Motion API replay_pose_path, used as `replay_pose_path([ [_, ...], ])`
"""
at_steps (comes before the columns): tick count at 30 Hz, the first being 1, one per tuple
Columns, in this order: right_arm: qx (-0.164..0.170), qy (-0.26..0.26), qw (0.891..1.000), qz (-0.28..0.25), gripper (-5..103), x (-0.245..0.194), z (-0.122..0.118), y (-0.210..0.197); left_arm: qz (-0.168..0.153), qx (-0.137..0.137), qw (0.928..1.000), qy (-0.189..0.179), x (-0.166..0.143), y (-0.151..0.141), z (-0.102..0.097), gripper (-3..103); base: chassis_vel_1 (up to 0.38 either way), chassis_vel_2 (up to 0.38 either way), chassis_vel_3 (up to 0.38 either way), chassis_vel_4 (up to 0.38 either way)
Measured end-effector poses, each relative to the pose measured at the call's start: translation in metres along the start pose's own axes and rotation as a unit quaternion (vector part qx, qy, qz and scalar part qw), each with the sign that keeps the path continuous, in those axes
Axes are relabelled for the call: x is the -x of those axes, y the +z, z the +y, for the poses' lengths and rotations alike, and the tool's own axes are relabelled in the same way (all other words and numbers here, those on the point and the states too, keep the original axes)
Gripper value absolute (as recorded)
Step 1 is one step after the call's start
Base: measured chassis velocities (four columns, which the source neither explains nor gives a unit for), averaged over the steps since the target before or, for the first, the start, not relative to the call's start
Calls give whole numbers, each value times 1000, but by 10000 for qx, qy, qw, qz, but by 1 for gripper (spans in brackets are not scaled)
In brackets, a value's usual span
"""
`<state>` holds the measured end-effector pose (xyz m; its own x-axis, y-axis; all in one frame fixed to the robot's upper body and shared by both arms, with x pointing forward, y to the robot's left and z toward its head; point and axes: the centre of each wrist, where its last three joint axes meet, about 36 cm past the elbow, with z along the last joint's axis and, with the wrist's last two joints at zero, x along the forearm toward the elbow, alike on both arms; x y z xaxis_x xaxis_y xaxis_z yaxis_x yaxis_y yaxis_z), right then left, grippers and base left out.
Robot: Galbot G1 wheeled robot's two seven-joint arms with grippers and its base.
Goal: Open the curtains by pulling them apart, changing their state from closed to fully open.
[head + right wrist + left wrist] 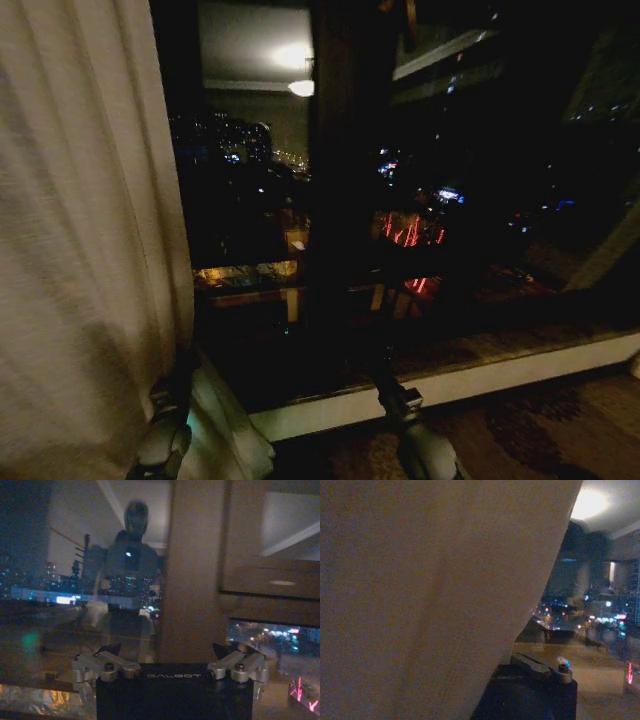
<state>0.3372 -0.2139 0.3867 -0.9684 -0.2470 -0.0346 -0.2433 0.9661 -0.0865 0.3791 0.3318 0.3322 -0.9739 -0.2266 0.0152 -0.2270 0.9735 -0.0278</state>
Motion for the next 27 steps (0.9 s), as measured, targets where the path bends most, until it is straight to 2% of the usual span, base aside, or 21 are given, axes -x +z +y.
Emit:
replay_pose_path([
  [11, 2, -1, 10000, 0, 100, 0, 0, 0, 30, 33, 10000, 0, 0, 6, -1, 0, 379, 246, -377, -245],
  [15, 2, -2, 10000, -1, 100, 0, 0, 0, 45, 66, 10000, -15, 0, 8, 0, 0, 150, 51, -121, -49],
  [27, -3, 3, 10000, -2, 100, 0, 0, 0, 66, 99, 9999, -63, -1, 11, 5, 0, -5, -9, 5, 10],
])
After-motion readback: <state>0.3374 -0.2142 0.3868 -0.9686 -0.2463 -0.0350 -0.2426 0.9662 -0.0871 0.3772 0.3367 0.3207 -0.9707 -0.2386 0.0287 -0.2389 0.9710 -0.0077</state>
